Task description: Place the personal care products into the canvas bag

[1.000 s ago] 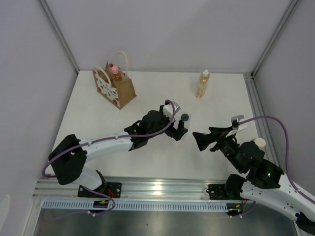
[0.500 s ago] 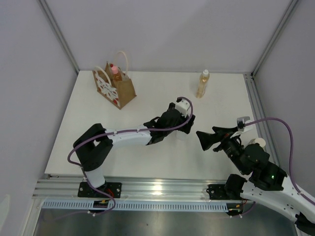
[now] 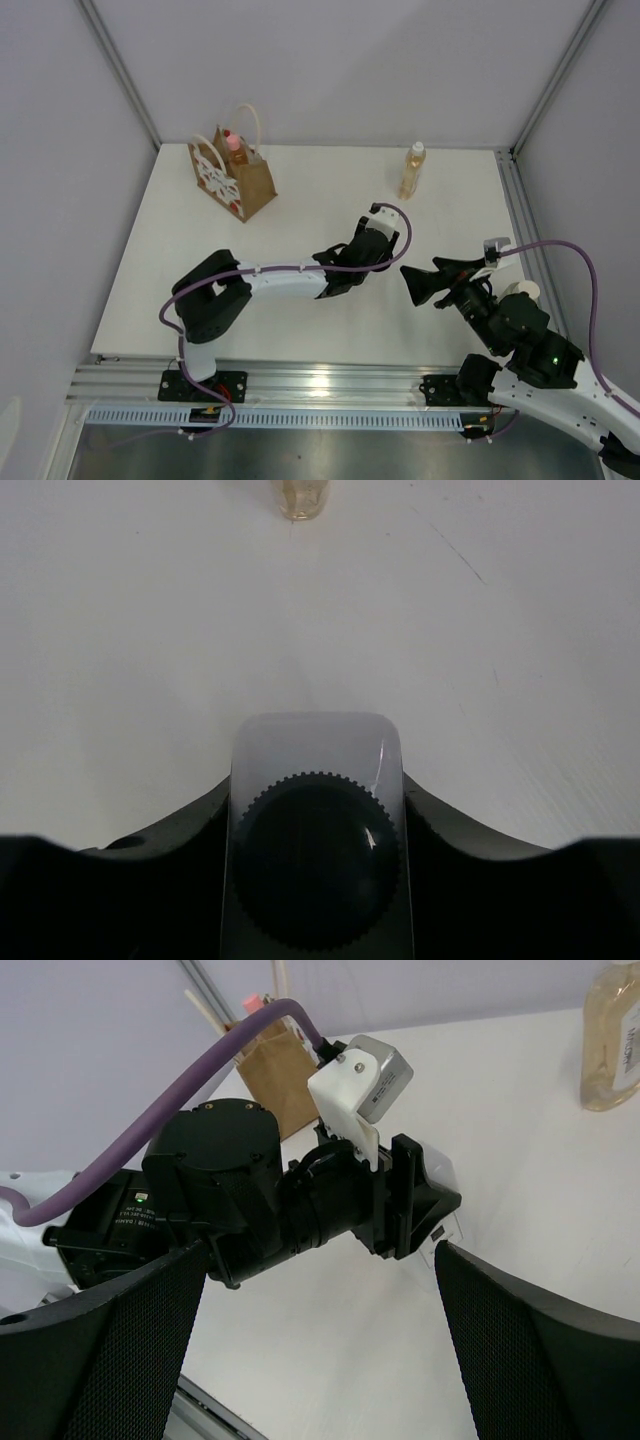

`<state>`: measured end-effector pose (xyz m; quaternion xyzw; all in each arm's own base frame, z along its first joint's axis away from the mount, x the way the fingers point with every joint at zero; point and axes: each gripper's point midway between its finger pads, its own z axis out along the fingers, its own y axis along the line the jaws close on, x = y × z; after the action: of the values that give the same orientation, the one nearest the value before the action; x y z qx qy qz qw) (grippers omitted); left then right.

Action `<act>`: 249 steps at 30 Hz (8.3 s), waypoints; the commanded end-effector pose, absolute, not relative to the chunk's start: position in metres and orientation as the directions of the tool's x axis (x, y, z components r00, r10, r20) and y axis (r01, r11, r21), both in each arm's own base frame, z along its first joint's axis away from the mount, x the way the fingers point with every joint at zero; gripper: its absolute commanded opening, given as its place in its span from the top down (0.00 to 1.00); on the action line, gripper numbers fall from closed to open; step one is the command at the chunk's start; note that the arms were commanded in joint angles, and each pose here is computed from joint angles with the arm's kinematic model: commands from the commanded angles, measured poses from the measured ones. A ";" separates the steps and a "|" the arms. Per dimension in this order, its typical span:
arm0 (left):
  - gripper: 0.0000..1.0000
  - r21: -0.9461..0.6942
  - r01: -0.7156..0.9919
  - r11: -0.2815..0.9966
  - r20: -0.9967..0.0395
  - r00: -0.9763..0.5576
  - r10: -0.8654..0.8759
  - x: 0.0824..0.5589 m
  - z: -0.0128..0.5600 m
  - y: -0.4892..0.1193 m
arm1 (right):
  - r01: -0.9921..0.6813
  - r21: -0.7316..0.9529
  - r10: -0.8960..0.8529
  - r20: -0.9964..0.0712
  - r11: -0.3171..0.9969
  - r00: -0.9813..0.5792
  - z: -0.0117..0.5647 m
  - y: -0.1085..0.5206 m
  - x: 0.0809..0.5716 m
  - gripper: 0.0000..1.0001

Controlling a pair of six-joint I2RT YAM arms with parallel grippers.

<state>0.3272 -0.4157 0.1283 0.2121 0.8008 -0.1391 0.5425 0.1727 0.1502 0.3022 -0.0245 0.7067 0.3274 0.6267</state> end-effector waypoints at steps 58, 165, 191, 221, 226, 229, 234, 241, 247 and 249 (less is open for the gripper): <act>1.00 -0.234 -0.493 0.838 -0.968 0.200 -0.153 0.544 0.394 0.009 | -0.489 0.449 0.383 -0.893 0.748 -0.236 0.309 0.163 0.169 0.01; 0.01 -0.206 0.605 0.770 -0.968 -0.242 -0.069 0.194 0.229 -0.258 | 0.786 0.158 0.408 -0.903 0.598 -0.130 0.234 -0.085 0.219 0.01; 0.01 -0.258 0.524 0.812 -0.966 -0.135 -0.220 0.197 0.253 -0.215 | 0.942 0.026 0.477 -0.867 0.336 -0.146 0.165 -0.121 0.185 0.01; 0.01 -0.246 0.488 0.838 -0.969 -0.109 -0.221 0.202 0.252 -0.207 | 0.709 0.024 0.424 -0.815 0.704 -0.394 0.076 -0.091 0.268 0.26; 0.01 -0.243 0.478 0.844 -0.970 -0.102 -0.222 0.203 0.252 -0.205 | 0.579 0.037 0.343 -0.835 0.814 -0.430 0.081 -0.058 0.296 0.29; 0.01 -0.239 0.474 0.847 -0.971 -0.096 -0.220 0.204 0.252 -0.204 | 0.466 -0.030 0.217 -0.857 0.884 -0.467 0.091 -0.027 0.312 0.28; 0.01 -0.235 0.475 0.848 -0.972 -0.098 -0.214 0.204 0.251 -0.204 | 0.375 -0.072 0.143 -0.846 0.924 -0.513 0.092 0.002 0.327 0.26; 0.01 -0.243 0.486 0.839 -0.970 -0.097 -0.225 0.202 0.254 -0.205 | 0.250 -0.057 0.094 -0.828 0.967 -0.553 0.087 0.022 0.343 0.14; 0.01 -0.245 0.494 0.834 -0.969 -0.101 -0.225 0.201 0.253 -0.206 | 0.215 -0.033 0.088 -0.843 0.976 -0.530 0.091 0.028 0.357 0.02; 0.01 -0.245 0.494 0.834 -0.969 -0.101 -0.225 0.201 0.253 -0.206 | 0.215 -0.031 0.089 -0.843 0.976 -0.530 0.090 0.026 0.360 0.03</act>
<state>0.2012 -0.2051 0.2441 0.1005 0.7031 -0.2600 0.6541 0.3360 0.0198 0.0688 0.0927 0.8890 -0.0868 0.4399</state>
